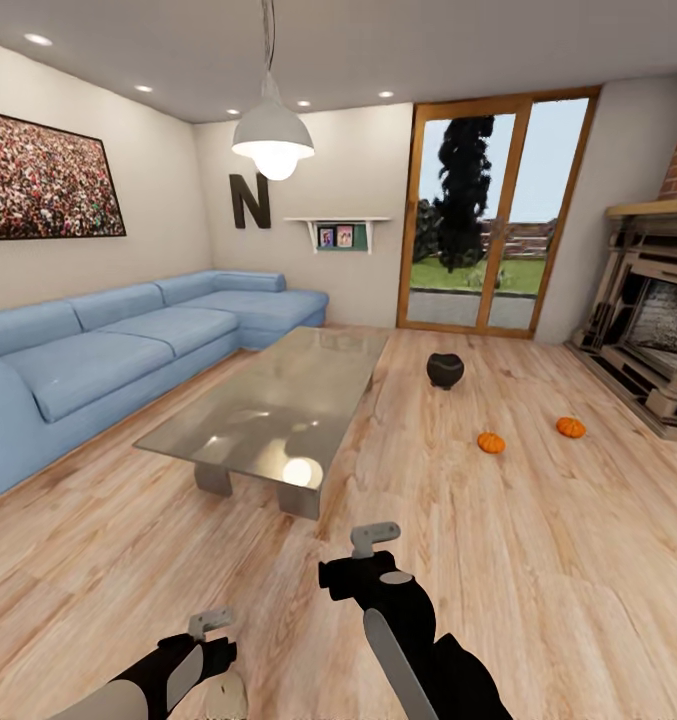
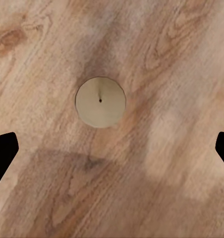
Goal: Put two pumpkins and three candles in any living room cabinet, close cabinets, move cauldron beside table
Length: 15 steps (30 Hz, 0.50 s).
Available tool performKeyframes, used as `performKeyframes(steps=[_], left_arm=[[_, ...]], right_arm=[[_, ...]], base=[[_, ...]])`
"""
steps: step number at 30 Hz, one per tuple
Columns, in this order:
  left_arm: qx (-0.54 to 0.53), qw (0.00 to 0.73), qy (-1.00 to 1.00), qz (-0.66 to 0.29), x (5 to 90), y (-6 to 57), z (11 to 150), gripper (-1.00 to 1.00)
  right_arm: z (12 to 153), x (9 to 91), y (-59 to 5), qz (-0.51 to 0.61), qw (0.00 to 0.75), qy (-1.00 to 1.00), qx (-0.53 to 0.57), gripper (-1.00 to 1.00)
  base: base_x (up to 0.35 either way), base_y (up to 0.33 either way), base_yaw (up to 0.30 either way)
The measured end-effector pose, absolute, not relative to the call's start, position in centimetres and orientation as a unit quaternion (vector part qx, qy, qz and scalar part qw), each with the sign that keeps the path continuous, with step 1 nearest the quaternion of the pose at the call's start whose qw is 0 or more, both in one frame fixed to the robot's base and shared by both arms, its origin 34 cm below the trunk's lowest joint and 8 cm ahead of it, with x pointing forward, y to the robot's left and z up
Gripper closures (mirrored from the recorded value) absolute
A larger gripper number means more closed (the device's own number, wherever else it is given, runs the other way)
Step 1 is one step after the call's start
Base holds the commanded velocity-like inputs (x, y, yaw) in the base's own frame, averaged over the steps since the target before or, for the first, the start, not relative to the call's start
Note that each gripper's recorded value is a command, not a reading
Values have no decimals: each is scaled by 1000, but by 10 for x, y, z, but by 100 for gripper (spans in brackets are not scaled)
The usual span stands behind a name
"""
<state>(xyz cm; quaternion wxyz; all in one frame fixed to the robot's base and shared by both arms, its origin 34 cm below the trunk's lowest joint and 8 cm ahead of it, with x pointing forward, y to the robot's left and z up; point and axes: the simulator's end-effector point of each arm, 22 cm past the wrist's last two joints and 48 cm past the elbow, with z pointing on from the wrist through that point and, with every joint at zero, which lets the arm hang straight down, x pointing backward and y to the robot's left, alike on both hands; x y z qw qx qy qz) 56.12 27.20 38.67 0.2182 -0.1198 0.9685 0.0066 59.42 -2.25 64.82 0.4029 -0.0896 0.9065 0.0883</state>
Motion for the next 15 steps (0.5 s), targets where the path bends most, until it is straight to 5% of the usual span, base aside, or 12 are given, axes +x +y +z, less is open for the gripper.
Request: performKeyframes(steps=[15], left_arm=[[-120, 219, 968, 8, 555, 272, 355, -100]], right_arm=[[616, 588, -23, 88, 403, 906, -90, -100]], base=[[0, 0, -1]])
